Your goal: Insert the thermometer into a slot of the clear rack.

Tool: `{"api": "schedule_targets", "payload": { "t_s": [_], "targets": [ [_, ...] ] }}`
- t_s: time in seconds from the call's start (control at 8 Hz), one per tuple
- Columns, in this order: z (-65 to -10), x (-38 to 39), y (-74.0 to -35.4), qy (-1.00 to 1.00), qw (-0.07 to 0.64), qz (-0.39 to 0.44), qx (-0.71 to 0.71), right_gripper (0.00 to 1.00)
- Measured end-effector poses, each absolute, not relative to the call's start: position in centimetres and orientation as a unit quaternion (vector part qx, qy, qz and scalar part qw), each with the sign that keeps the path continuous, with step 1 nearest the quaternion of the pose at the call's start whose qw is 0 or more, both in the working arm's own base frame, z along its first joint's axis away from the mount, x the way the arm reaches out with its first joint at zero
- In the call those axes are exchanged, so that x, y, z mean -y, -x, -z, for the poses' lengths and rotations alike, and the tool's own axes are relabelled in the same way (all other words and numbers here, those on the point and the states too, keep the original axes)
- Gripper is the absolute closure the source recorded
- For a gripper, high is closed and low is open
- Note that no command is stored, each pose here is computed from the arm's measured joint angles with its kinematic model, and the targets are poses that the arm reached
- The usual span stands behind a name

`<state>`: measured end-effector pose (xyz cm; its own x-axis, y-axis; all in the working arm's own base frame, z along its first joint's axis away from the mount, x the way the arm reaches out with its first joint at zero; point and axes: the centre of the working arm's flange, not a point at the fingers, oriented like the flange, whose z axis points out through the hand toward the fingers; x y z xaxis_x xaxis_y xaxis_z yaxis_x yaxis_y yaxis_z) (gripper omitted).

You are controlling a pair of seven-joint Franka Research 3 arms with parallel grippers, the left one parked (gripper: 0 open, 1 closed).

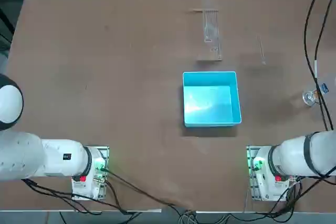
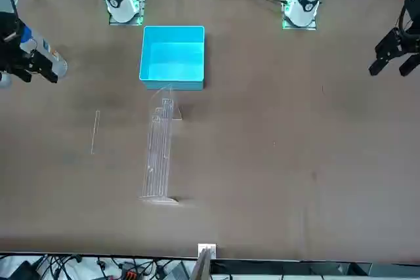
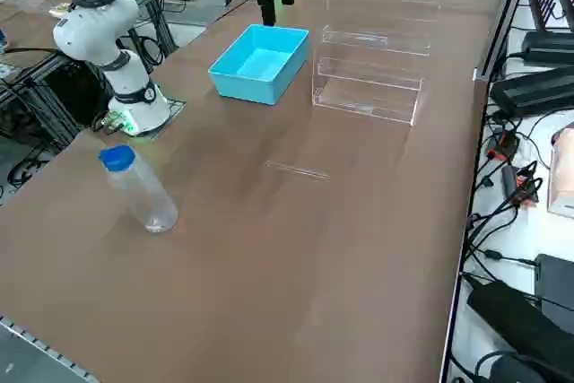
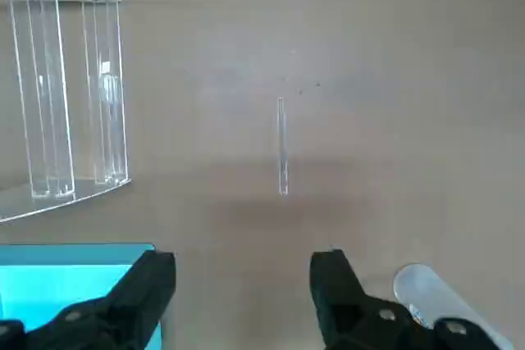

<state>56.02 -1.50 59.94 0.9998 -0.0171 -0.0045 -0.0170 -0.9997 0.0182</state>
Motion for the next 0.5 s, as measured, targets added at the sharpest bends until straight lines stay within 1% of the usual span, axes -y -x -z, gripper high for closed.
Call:
{"api": "schedule_targets", "payload": {
  "t_s": [0.5],
  "targets": [
    [-59.57,1.38,-56.04,-1.000,0.009,0.008,0.007,0.00]
  ]
}}
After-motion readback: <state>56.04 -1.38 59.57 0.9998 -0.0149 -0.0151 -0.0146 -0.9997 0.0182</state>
